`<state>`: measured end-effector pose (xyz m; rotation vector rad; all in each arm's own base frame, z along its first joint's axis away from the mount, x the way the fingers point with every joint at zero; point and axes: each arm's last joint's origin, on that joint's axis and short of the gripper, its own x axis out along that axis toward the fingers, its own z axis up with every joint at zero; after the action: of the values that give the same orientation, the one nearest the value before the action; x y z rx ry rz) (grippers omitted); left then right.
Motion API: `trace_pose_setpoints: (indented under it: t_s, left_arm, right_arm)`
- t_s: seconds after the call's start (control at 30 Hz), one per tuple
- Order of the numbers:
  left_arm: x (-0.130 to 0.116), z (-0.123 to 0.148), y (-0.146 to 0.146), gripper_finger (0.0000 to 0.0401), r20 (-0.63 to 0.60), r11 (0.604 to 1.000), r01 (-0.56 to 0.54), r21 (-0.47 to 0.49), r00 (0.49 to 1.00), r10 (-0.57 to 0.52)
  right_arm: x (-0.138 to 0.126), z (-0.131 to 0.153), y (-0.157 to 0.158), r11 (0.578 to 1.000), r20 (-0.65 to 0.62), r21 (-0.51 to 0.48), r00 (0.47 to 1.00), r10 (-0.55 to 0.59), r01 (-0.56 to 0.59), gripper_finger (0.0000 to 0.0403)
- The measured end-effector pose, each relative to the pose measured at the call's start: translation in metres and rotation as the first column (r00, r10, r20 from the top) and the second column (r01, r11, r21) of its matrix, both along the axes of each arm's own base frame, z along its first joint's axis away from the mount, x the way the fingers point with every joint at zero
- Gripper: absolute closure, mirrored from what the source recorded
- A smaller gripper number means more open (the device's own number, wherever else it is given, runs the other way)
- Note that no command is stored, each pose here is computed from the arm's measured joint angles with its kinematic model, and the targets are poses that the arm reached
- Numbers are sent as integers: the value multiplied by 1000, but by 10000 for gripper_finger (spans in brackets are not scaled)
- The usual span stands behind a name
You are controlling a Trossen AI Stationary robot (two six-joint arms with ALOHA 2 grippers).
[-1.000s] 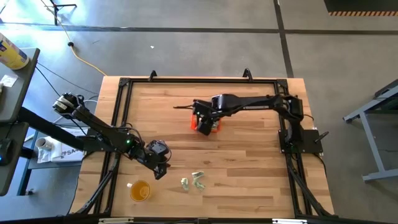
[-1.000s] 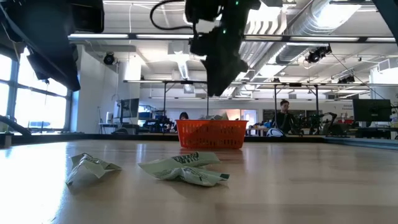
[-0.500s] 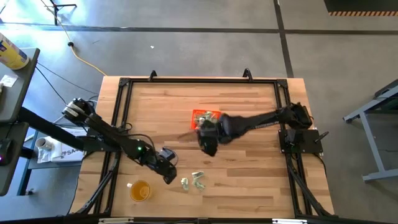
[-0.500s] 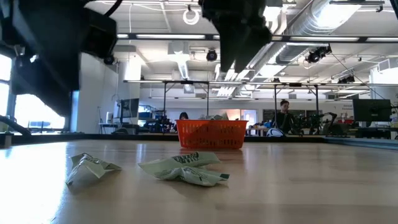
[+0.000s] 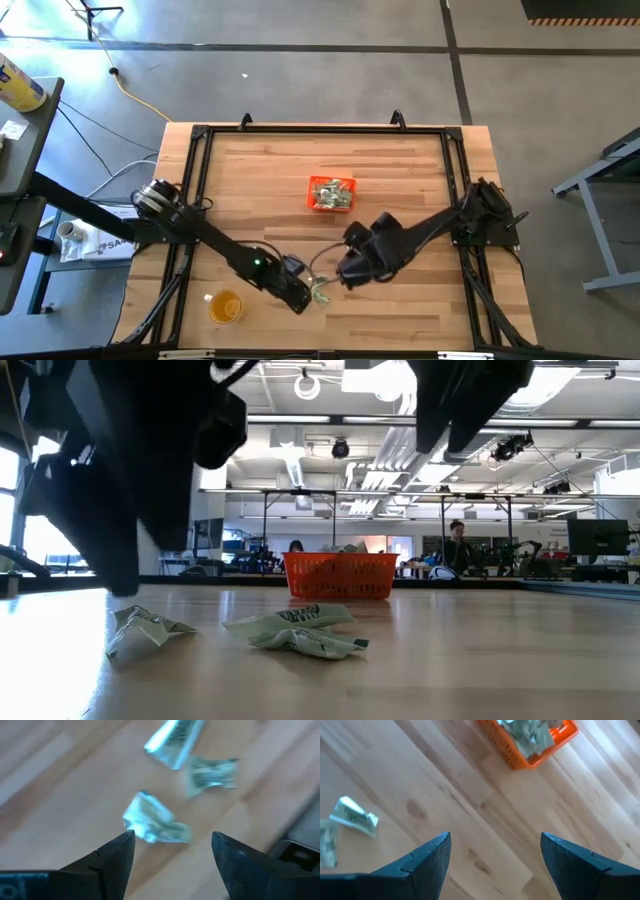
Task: Pick and place Stevia / Truvia into bins
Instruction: Put the bottom left stevia packet into the basket
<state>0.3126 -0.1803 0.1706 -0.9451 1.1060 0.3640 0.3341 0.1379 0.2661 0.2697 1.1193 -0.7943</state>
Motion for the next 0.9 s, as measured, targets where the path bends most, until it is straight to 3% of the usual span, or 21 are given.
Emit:
trace_pose_setpoints:
  t_s: [0.2,0.4,0.53,0.8,0.9]
  left_arm:
    - [12,-18,-14,103,-186,993,21,114,983,1]
    - [20,-24,-20,119,-225,980,85,182,973,-43]
    - [19,-23,-16,180,-245,966,105,236,968,-46]
    - [26,-24,11,367,-310,899,295,324,931,-193]
    - [26,-20,30,380,-369,873,345,345,905,-212]
  right_arm:
    - [-12,-7,20,1000,11,-8,1000,0,0,104]
    - [-20,-14,30,1000,0,-8,1000,3,-3,104]
    - [-24,-16,35,1000,-5,-9,1000,8,-8,104]
    - [-25,-15,36,1000,6,-16,1000,-8,8,104]
    - [-28,-14,40,999,41,-42,999,-11,13,104]
